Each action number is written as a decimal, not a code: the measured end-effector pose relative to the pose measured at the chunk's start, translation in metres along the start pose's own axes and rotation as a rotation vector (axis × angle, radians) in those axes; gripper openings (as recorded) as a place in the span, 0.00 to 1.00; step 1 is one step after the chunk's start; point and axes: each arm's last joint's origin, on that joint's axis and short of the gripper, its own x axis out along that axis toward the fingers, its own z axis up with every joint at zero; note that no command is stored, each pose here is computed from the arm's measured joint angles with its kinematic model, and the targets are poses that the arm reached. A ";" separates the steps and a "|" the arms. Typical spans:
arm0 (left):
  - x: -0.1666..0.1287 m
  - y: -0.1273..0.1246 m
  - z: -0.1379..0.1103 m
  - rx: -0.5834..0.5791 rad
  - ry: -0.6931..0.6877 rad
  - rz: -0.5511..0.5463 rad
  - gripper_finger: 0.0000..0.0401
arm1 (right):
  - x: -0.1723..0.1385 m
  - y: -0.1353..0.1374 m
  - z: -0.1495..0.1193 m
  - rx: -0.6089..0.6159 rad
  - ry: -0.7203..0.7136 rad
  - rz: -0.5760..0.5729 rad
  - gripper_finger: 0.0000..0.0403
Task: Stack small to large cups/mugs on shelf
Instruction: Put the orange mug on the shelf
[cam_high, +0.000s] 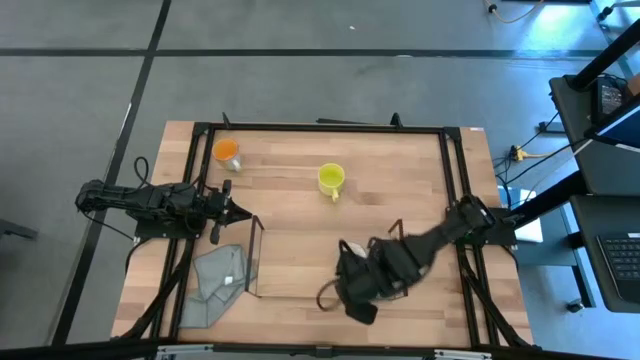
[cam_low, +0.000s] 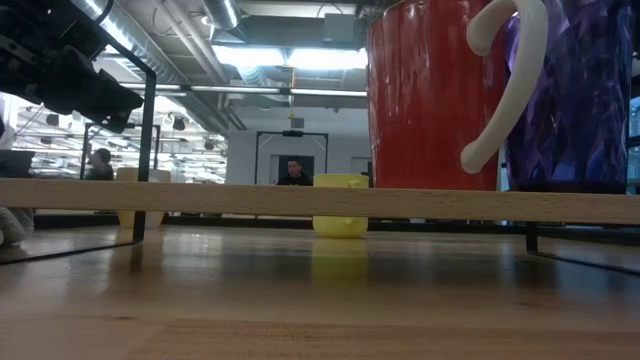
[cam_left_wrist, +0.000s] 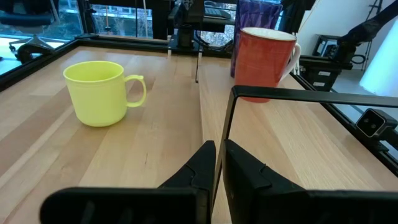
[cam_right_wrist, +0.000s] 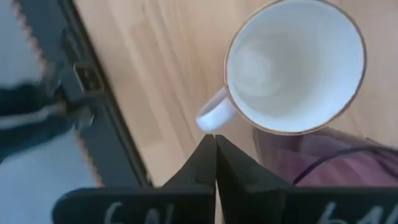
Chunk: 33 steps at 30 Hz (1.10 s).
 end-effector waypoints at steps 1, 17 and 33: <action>0.000 0.000 0.000 0.000 0.000 0.000 0.06 | -0.001 0.004 -0.004 0.027 -0.036 -0.018 0.00; 0.000 0.000 0.000 0.000 0.000 0.000 0.06 | 0.020 0.054 -0.069 0.743 -0.392 -0.099 0.00; 0.000 0.000 0.000 0.000 0.000 0.000 0.06 | 0.067 0.077 -0.088 0.956 -0.380 -0.143 0.01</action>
